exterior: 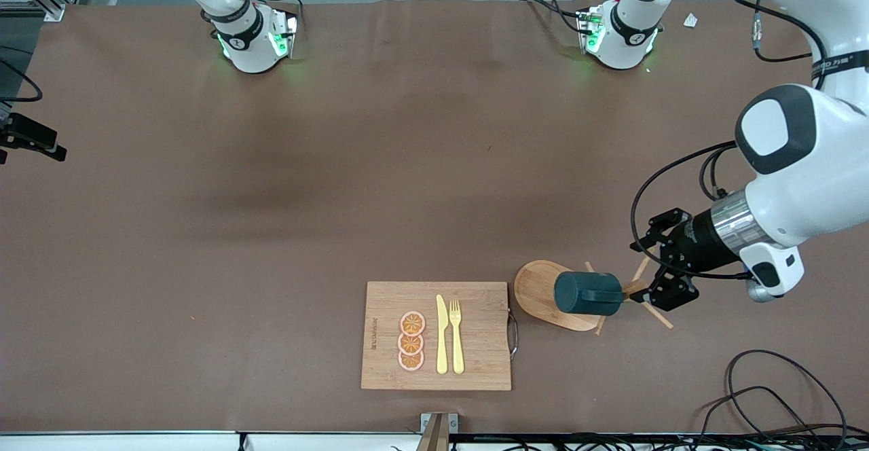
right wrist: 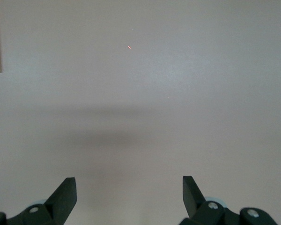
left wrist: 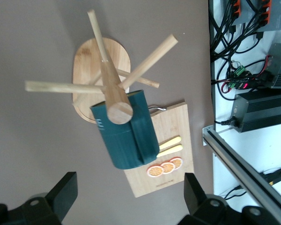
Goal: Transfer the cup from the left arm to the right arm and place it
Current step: 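Close the left gripper on the teal mug's rim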
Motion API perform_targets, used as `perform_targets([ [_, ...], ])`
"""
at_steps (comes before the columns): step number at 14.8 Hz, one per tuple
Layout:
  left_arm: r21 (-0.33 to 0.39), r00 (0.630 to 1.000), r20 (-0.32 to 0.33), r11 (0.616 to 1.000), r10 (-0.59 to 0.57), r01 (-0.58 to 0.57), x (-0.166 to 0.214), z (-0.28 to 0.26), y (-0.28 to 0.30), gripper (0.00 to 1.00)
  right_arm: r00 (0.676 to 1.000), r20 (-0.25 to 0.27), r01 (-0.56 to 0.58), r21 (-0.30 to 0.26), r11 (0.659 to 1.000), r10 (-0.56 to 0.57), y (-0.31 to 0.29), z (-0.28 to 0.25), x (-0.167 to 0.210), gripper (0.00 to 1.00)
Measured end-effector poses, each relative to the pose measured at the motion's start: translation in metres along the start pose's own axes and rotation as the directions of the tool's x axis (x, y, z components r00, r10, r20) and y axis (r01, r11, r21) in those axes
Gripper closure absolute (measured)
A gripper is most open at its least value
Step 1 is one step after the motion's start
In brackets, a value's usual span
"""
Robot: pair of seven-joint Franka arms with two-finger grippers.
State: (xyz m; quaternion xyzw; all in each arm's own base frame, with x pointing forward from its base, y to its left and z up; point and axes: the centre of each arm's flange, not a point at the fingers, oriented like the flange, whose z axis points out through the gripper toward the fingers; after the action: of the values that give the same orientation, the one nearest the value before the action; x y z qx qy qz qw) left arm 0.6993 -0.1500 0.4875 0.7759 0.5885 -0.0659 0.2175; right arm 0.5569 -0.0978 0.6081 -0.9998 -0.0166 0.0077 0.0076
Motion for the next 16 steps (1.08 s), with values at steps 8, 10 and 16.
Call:
perform_targets([
  [8, 0.025, 0.99, 0.015, 0.99, -0.137, 0.137, 0.019, 0.056, 0.003, 0.0, 1.0, 0.0, 0.001, 0.0, 1.0, -0.001, 0.0, 0.0, 0.0, 0.0],
  [10, 0.035, 0.989, 0.017, 0.988, -0.149, 0.148, 0.02, 0.063, 0.002, 0.0, 1.0, 0.0, 0.001, 0.0, 1.0, -0.001, 0.0, 0.0, 0.0, 0.0],
  [16, 0.074, 0.988, 0.022, 0.986, -0.152, 0.15, 0.019, 0.092, -0.002, 0.0, 1.0, 0.0, 0.004, 0.0, 1.0, -0.004, 0.0, 0.0, 0.0, 0.0],
])
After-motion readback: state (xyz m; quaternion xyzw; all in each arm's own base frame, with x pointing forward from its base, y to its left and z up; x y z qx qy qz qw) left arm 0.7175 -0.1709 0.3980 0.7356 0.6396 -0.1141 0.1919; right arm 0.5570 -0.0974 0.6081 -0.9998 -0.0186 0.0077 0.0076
